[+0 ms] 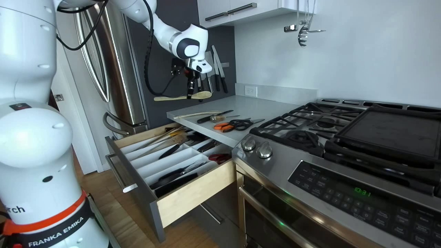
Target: Pick up one wooden spoon from the open drawer and put it on the kitchen counter
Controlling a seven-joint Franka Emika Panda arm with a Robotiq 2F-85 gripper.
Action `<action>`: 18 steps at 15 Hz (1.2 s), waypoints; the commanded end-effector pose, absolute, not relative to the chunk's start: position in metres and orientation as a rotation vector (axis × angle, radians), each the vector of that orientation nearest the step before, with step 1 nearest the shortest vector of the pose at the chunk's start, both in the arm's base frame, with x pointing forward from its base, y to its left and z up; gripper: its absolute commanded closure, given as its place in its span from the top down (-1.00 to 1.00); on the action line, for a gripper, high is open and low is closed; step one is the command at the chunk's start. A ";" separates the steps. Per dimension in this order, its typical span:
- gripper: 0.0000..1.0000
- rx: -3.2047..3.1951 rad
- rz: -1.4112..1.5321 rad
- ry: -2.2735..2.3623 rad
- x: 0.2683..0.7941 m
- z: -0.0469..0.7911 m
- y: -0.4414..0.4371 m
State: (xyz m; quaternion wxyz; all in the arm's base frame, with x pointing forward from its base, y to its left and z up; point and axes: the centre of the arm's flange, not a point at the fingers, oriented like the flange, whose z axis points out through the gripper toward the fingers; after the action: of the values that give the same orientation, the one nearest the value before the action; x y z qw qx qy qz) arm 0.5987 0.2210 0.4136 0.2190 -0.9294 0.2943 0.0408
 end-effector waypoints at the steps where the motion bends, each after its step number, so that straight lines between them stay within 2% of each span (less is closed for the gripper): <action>1: -0.49 -2.572 0.113 0.814 0.599 0.414 0.221; 2: -0.87 -2.572 0.113 0.814 0.599 0.414 0.221; 18: -0.87 -2.595 0.336 0.712 0.689 0.336 0.221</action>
State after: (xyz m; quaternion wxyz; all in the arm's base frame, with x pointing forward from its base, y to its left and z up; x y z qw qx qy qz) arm 0.6610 0.2260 0.3428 0.2155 -0.9317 0.2716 0.1082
